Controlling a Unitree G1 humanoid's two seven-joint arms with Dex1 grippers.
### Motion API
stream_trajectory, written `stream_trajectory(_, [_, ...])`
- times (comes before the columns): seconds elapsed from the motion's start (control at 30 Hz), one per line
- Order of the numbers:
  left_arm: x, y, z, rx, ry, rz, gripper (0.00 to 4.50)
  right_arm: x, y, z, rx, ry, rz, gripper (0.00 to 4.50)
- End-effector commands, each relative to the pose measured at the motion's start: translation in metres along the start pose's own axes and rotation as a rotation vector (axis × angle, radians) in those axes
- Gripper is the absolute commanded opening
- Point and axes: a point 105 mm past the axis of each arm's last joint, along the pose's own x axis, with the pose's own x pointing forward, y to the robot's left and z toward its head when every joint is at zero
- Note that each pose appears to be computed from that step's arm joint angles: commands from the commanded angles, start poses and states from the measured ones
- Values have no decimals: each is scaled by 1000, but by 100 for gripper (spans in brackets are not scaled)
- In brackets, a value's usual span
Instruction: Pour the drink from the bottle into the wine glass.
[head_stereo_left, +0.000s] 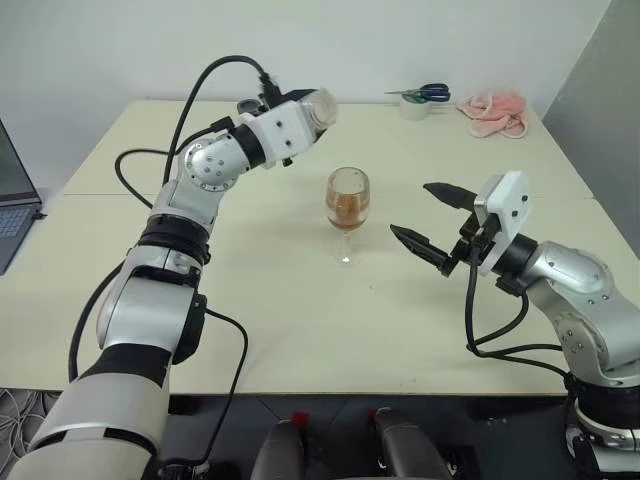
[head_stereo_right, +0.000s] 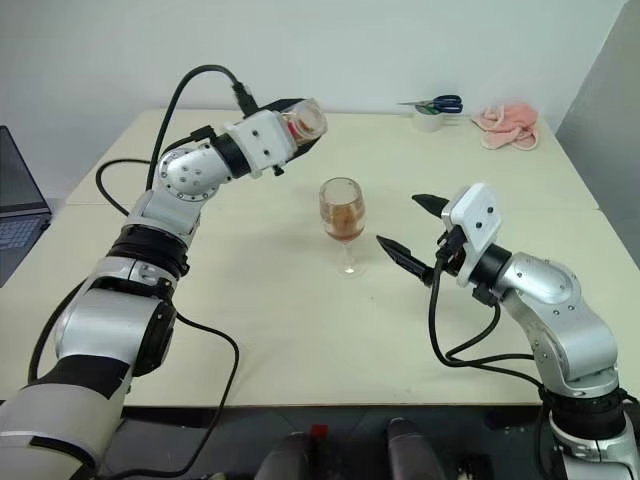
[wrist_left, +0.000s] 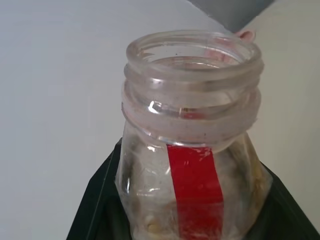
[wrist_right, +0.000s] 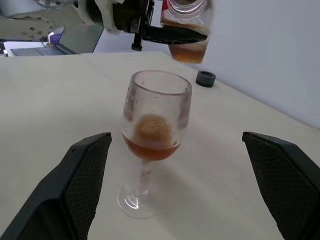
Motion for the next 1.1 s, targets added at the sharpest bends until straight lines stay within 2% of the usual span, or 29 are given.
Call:
stream_trajectory(0.03, [-8, 30, 9, -159, -48, 119, 182, 4, -1, 26, -37, -76, 37, 450])
stream_trajectory(0.17, [-43, 41, -34, -530, 67, 305, 182, 21, 0, 63, 8, -78, 135, 450])
stream_trajectory(0.33, [-77, 15, -70, -769, 232, 395, 182, 39, 13, 81, 24, -7, 261, 450])
stream_trajectory(0.53, [-108, -19, -104, -880, 376, 506, 182, 55, 31, 83, 9, -9, 378, 450])
stream_trajectory(0.73, [-122, -33, -117, -858, 443, 554, 182, 60, 37, 81, 6, -8, 423, 450])
stream_trajectory(1.0, [-128, -31, -115, -790, 474, 559, 445, 61, 38, 77, 0, -1, 438, 450])
stream_trajectory(1.1, [-129, -31, -110, -761, 478, 534, 448, 62, 37, 76, -6, 1, 438, 450])
